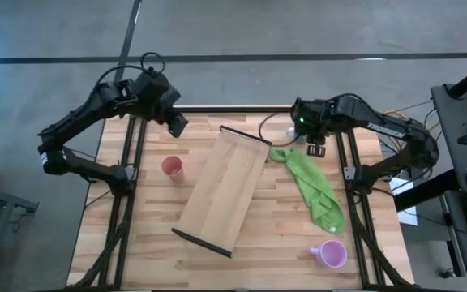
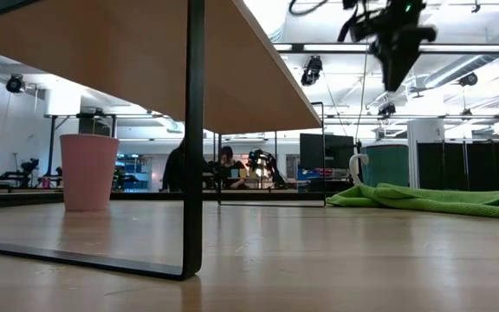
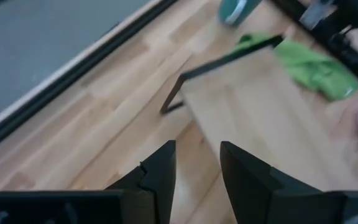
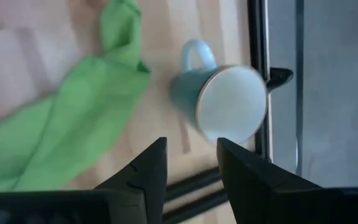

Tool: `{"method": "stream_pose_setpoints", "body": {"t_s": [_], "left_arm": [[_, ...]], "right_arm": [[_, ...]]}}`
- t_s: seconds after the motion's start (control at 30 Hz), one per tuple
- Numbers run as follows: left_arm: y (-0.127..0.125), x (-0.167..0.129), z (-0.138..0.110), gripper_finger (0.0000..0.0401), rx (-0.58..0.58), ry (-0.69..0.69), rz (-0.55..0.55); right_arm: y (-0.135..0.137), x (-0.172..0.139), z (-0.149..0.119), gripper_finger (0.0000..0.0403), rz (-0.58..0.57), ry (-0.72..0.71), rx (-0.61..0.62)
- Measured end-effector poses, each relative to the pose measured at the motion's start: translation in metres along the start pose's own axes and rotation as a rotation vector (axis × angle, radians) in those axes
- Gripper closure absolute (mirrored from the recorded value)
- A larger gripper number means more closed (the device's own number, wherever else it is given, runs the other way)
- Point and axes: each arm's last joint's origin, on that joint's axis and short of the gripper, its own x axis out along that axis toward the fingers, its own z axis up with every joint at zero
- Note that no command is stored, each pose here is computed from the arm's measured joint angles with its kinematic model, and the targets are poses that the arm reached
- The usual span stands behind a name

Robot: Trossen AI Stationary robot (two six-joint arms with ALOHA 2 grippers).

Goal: Stack small to large cups/mugs on shelf
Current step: Put the light blue mug on the shelf

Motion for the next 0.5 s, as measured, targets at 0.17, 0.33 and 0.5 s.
{"method": "stream_pose_setpoints", "body": {"t_s": [0.17,0.33,0.5], "left_arm": [[-0.005,-0.007,0.009,0.029,0.011,-0.08,-0.09],[-0.009,-0.019,0.017,0.029,0.021,-0.152,-0.15],[-0.011,-0.027,0.02,0.029,0.024,-0.219,-0.177]], "right_arm": [[-0.026,0.023,-0.002,0.0275,0.166,-0.088,0.086],[-0.046,0.04,-0.016,0.0284,0.196,-0.07,0.102],[-0.056,0.049,-0.026,0.0285,0.194,-0.044,0.068]]}}
